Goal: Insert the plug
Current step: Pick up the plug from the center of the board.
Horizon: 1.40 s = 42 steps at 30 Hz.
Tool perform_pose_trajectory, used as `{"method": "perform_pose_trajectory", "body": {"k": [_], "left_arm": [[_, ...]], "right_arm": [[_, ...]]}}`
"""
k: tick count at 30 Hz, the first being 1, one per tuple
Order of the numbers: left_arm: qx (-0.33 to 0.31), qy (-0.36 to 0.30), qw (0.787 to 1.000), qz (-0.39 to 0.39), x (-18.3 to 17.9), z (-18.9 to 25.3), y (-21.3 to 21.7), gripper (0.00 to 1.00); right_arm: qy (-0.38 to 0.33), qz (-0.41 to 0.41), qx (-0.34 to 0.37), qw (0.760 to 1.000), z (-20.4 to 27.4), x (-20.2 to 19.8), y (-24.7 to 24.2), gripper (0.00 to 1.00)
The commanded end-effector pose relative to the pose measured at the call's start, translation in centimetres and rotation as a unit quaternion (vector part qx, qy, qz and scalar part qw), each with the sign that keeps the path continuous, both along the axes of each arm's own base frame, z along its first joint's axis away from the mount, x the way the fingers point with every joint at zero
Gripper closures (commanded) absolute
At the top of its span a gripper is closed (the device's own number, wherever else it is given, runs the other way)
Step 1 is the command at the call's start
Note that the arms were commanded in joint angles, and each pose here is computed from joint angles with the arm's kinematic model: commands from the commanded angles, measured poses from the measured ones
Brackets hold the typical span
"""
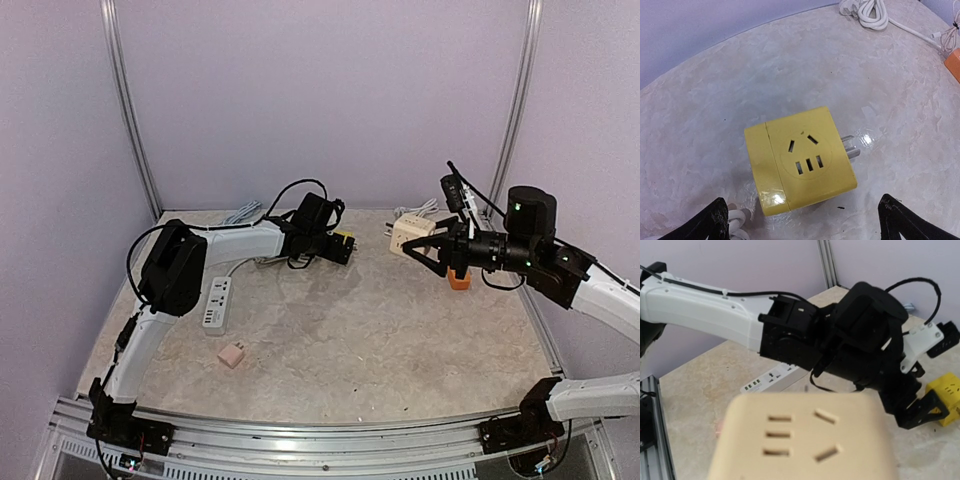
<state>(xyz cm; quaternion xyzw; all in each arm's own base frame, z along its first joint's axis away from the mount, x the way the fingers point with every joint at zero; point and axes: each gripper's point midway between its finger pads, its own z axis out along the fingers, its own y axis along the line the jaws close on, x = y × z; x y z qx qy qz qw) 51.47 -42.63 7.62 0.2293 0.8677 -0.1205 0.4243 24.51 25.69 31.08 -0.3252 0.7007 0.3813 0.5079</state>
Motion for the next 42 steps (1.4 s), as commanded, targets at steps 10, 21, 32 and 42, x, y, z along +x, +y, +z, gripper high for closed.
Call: {"method": "perform_pose_trajectory", "body": {"k": [10,21,32,42], "left_arm": [[-0.056,0.027,0.997,0.044,1.9,-1.3,-1.3,0.04],[-0.056,0.031,0.996,0.067,2.5,-1.6,-1.1,0.44],[-0.065,0.009,0.994,0.083,2.2,1.4,0.3,0.7],[-0.064,-0.07,0.979,0.18,-1.5,12.1,9.2,0.73]], "right_arm": [[0.008,0.008,0.023,1.0,-0.1,-0.3,0.1,1.0],[0.007,0.015,0.033,0.999,0.4,-0.7,0.1,1.0],[0.011,0.025,0.036,0.999,0.3,-0.9,0.3,1.0],[0.006,0.044,0.042,0.998,0.2,-0.8,1.1,1.0]]}}
